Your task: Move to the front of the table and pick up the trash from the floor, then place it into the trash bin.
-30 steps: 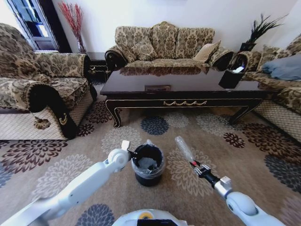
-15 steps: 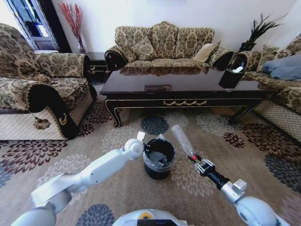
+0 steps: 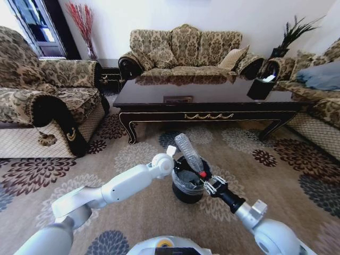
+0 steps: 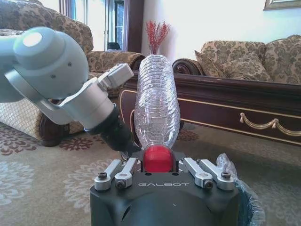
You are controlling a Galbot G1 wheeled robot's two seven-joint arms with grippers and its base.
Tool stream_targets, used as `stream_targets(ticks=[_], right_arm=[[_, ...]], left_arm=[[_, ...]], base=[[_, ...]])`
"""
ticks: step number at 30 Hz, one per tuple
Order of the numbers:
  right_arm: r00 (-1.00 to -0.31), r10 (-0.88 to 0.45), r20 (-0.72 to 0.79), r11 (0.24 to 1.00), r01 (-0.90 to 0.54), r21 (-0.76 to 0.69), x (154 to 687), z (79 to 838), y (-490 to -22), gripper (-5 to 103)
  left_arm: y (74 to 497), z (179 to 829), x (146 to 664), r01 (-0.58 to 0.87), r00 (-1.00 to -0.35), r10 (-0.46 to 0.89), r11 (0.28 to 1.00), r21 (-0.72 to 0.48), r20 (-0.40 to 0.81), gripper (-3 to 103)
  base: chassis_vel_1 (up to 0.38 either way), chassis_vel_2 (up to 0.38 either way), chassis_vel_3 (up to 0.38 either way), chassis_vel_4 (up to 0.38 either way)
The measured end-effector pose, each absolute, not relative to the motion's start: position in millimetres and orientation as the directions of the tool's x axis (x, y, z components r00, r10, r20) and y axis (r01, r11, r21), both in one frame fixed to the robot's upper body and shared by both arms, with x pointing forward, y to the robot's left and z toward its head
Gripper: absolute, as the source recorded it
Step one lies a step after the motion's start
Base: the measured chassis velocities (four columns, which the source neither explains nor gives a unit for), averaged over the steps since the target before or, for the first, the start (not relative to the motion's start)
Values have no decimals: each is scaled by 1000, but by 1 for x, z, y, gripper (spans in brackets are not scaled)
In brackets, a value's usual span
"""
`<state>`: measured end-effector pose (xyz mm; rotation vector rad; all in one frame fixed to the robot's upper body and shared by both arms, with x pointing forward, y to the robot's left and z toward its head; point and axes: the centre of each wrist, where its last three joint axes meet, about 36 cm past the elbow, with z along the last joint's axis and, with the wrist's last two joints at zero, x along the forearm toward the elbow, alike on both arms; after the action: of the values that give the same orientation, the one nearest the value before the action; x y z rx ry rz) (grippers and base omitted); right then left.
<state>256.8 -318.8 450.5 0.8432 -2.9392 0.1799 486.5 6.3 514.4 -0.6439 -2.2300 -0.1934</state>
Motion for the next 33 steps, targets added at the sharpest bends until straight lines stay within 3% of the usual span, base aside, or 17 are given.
stream_targets(ticks=[14, 21, 26, 29, 32, 33], right_arm=[[-872, -469, 140, 870, -483, -101, 265, 434, -336, 26], [-869, -475, 140, 867, -490, -95, 265, 433, -336, 58], [-865, -481, 142, 864, -495, -91, 263, 431, -333, 70], [-865, -483, 139, 863, -496, -90, 262, 432, -332, 85], [-868, -479, 131, 866, -492, -93, 261, 435, -333, 91], [-870, -477, 124, 868, -488, -92, 260, 438, -333, 99]], left_arm=[[16, 514, 483, 509, -558, 379, 859, -57, 738, 4], [21, 511, 481, 501, -555, 376, 863, -63, 742, 4], [23, 509, 482, 496, -555, 374, 866, -65, 743, 4], [28, 509, 482, 486, -558, 370, 871, -68, 743, 4], [34, 507, 483, 474, -564, 361, 878, -66, 743, 4], [40, 507, 484, 464, -569, 354, 884, -66, 742, 4]], base=[[0, 0, 0, 0], [0, 0, 0, 0], [0, 0, 0, 0], [0, 0, 0, 0], [0, 0, 0, 0], [0, 0, 0, 0]])
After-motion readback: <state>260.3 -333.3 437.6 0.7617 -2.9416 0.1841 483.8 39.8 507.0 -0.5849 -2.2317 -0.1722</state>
